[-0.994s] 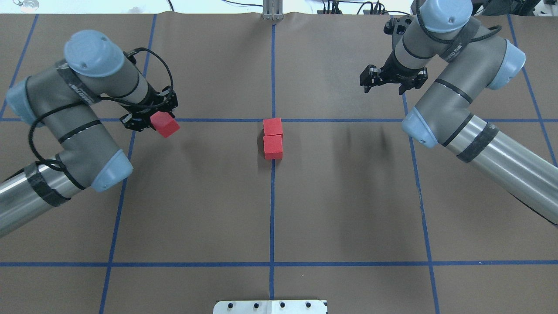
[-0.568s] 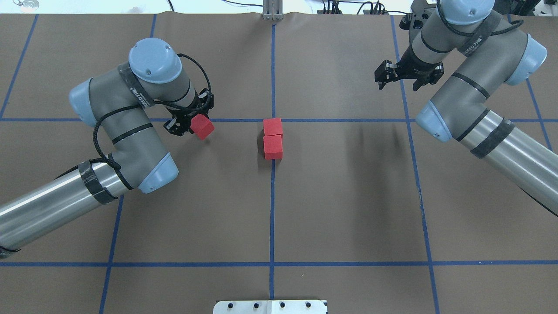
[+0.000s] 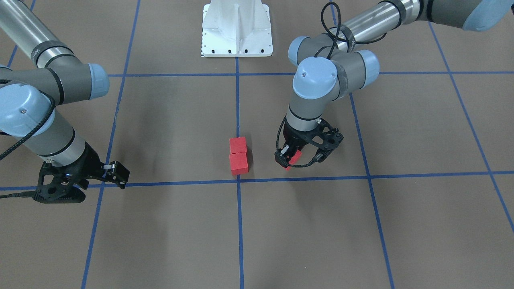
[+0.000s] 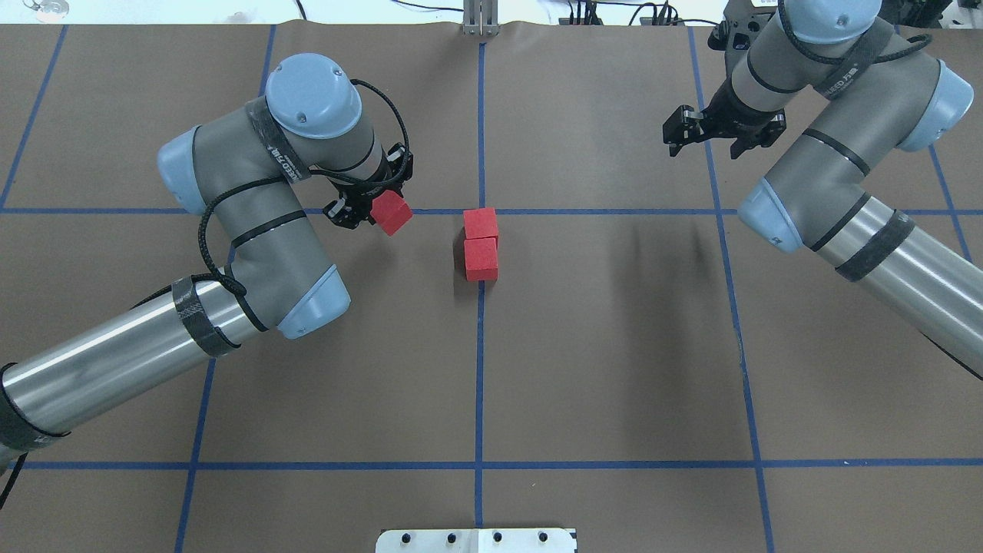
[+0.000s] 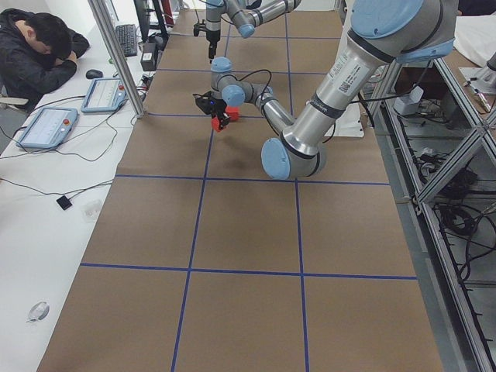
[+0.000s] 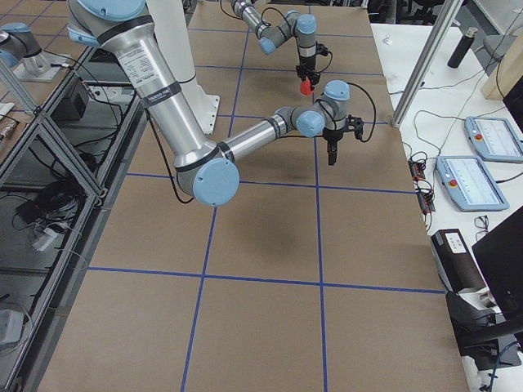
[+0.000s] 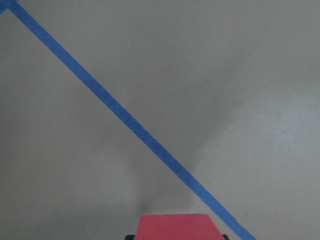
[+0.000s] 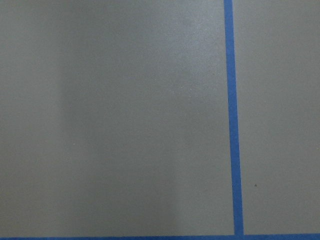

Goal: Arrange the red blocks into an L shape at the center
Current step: 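Carry the red cube with the left gripper toward the center cubes, then lower the held cube beside the farther center cube, on the left gripper's side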

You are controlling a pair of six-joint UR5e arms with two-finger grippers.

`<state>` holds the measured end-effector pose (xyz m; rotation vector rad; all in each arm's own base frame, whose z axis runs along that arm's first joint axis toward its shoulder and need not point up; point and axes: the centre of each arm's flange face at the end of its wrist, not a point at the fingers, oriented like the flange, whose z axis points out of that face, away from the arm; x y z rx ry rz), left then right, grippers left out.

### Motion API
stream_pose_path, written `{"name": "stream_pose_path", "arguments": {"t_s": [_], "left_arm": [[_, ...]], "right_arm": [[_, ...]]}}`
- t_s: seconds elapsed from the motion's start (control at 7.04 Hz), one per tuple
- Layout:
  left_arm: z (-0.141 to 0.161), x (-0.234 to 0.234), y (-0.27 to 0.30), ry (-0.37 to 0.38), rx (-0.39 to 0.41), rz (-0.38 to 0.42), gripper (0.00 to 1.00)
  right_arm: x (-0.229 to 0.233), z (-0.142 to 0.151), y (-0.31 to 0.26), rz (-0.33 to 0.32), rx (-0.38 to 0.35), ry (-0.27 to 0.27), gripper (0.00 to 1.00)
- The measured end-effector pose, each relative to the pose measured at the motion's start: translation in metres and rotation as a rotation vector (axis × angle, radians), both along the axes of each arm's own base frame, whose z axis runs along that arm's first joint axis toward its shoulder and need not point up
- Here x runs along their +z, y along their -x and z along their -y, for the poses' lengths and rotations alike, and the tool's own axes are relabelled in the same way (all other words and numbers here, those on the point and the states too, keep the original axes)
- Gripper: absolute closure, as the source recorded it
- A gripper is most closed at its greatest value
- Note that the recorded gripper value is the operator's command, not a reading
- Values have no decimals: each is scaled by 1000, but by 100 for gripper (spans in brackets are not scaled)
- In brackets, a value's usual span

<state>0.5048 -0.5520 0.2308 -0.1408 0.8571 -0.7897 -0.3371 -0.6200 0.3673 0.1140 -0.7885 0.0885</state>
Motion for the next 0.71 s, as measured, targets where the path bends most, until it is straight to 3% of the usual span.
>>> {"name": "stream_pose_path", "arguments": {"t_s": [0.43,0.71], "left_arm": [[-1,-9,2,-13,-27,-10,100],[10,-10,-14,113,-121,-14,100]], "right_arm": [[0,0,0,0,0,0,1],[0,-1,0,-1,-3,11,1]]}}
